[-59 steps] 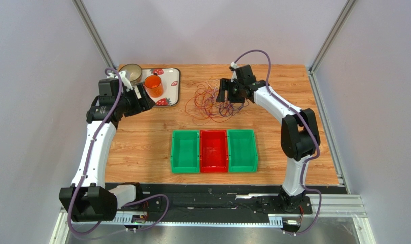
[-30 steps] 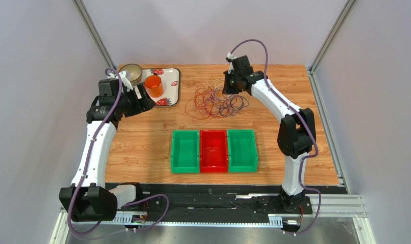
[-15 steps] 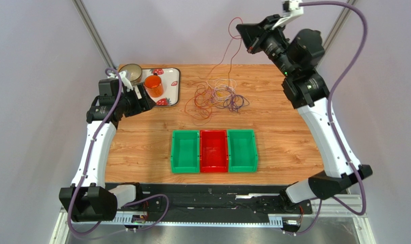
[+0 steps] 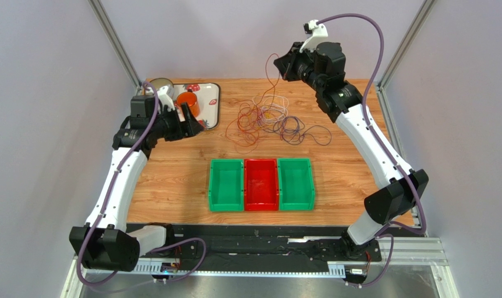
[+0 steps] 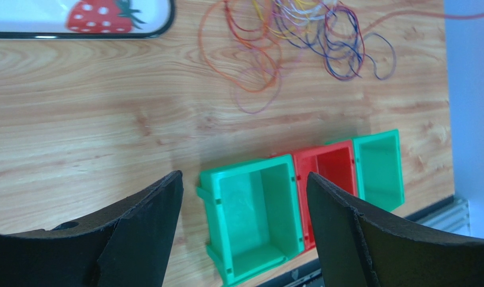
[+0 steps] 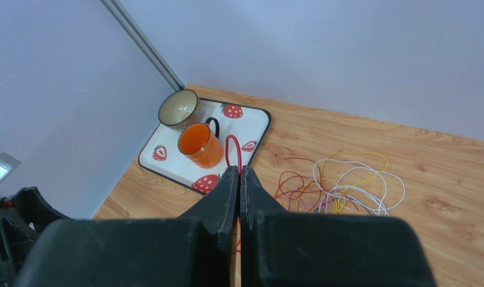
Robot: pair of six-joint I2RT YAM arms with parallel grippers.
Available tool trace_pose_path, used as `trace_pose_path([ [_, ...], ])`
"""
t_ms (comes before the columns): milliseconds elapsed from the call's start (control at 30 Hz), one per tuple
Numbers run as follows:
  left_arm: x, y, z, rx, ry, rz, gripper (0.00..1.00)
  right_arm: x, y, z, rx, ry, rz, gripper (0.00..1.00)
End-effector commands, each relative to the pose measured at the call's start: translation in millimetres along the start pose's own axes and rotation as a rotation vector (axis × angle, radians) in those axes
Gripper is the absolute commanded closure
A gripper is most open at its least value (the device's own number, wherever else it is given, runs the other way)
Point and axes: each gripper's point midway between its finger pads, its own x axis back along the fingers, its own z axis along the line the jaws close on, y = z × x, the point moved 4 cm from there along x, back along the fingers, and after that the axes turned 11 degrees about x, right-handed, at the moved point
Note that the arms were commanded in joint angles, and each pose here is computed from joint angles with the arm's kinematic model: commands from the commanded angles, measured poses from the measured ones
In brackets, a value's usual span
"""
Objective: Untangle the cables
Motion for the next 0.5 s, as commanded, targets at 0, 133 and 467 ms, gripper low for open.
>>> trace_pose_path([
  [0, -2, -2, -38, -0.072, -0.124, 0.013, 0.16, 32, 91, 24, 0.019, 0.068, -0.248, 1.00],
  [133, -4, -2, -59, -0.099, -0.175, 0.011, 0.16, 43, 126, 32, 0.022, 0.094, -0.344, 1.00],
  [467, -40, -9, -149, -0.185, -0.353, -0.030, 0.16, 77, 192, 47, 0.006, 0.127, -0.534, 1.00],
])
